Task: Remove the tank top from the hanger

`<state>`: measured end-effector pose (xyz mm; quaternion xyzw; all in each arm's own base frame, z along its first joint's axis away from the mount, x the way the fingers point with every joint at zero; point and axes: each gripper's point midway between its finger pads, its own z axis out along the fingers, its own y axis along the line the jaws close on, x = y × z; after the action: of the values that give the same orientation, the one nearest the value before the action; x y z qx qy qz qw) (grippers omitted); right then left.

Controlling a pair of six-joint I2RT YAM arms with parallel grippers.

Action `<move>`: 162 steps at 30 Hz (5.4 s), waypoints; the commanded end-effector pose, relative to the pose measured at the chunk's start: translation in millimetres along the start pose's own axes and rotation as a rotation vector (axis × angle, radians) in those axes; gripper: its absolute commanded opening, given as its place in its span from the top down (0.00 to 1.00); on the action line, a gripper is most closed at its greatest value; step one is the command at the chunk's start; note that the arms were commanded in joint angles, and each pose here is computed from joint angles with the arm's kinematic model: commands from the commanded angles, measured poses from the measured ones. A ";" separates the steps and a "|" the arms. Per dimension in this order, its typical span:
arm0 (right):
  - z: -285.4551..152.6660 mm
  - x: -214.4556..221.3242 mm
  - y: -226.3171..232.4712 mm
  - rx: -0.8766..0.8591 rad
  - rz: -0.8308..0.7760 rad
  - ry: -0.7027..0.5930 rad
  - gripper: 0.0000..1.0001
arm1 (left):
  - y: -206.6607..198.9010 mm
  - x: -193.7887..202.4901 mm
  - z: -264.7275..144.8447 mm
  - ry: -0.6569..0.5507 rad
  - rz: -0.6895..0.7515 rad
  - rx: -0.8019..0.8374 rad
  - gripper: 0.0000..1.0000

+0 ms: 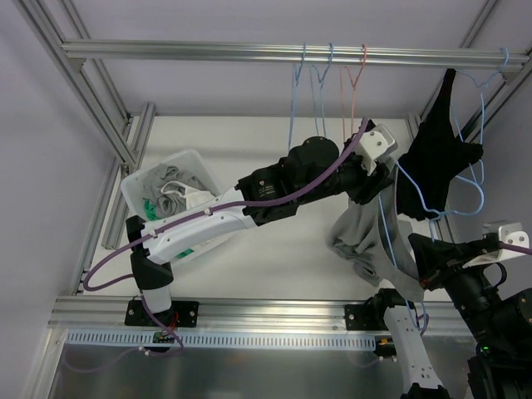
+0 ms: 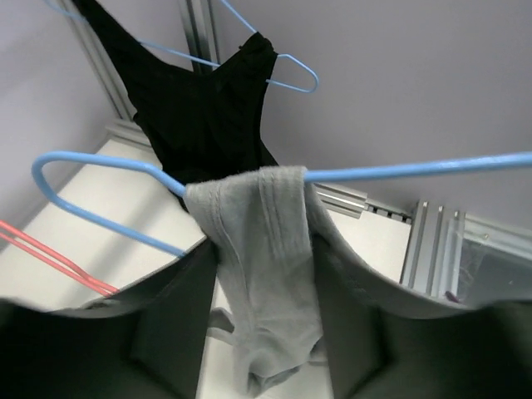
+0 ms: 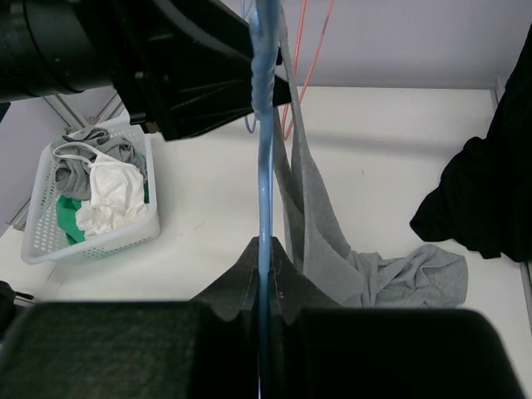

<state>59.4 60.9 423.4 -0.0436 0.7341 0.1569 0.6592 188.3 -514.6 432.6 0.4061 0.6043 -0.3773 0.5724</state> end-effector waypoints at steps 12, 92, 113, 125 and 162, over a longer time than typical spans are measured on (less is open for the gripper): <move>1.2 5.8 10.0 -0.206 -0.176 0.011 1.00 | 50.6 -53.4 -52.3 -0.160 -0.046 -0.279 1.00; 223.8 -66.3 -87.6 0.247 -0.153 0.243 1.00 | 96.0 226.9 -250.8 0.273 -0.444 -0.488 0.32; 335.2 4.2 -83.9 0.177 -0.129 0.459 1.00 | 63.3 264.3 -248.5 0.391 -0.459 -0.316 0.02; 277.4 28.9 -106.0 0.269 -0.085 0.406 0.30 | 25.8 295.8 -197.4 0.560 -0.440 -0.137 0.01; 94.5 3.7 -95.0 0.317 -0.107 0.042 0.00 | 94.0 162.3 -231.8 0.317 -0.231 -0.733 1.00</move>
<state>172.2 0.1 389.7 0.0169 0.7674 0.0062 0.6409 155.8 -305.7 248.4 0.2213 0.8275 -0.2049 0.4737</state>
